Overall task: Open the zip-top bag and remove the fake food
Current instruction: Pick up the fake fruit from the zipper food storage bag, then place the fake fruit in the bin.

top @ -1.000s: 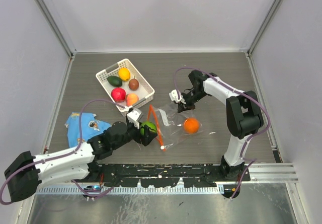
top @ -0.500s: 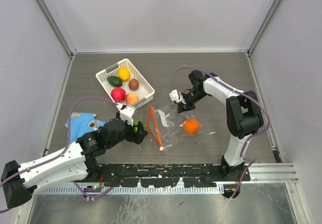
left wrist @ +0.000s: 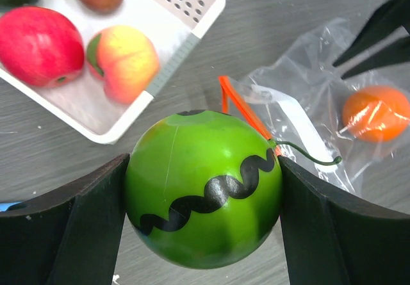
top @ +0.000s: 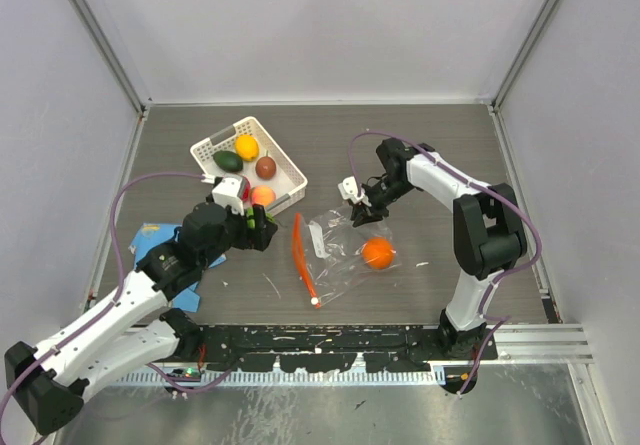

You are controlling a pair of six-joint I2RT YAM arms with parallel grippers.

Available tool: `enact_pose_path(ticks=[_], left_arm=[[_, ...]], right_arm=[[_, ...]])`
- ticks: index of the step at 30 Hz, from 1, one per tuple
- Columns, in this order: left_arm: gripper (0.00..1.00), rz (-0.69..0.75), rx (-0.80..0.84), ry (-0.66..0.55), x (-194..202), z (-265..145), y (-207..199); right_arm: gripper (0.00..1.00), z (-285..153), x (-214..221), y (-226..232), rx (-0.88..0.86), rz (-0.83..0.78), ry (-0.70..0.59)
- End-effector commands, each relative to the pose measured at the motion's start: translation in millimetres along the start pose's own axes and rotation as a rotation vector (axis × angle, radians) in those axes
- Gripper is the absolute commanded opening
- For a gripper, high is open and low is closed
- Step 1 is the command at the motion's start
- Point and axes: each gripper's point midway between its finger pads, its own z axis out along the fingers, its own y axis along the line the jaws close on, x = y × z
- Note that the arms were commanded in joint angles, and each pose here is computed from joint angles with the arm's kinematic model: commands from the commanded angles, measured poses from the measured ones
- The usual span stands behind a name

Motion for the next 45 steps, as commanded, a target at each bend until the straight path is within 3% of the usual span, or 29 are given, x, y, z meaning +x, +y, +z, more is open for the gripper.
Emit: enact_pose_path(ticks=[1, 7, 19, 33, 38, 40, 45], left_arm=[[0.06, -0.035, 0.031, -0.058, -38.0, 5.3, -1.7], [0.01, -0.093, -0.038, -0.057, -55.6, 29.1, 20.3], [0.03, -0.177, -0.226, -0.015, -74.6, 81.2, 64.3], [0.15, -0.163, -0.554, 0.045, -83.8, 128.0, 115.7], [0.35, -0.140, -0.623, 0.093, -82.0, 144.7, 125.8], [0.50, -0.135, -0.642, 0.109, -80.1, 151.6, 129.0], [0.99, -0.121, -0.709, 0.126, -81.3, 161.3, 139.0]], right_arm=[[0.26, -15.9, -26.4, -8.1, 0.046, -0.066, -0.044], [0.29, -20.2, -30.1, -9.9, 0.061, -0.058, -0.052], [0.31, -22.7, -32.9, -9.8, 0.068, -0.055, -0.059], [0.32, -22.9, -33.8, -9.5, 0.069, -0.058, -0.062], [0.32, -22.5, -33.6, -9.0, 0.067, -0.056, -0.063], [0.32, -22.2, -33.4, -8.9, 0.066, -0.057, -0.063], [0.32, -21.9, -32.6, -8.5, 0.063, -0.055, -0.061]])
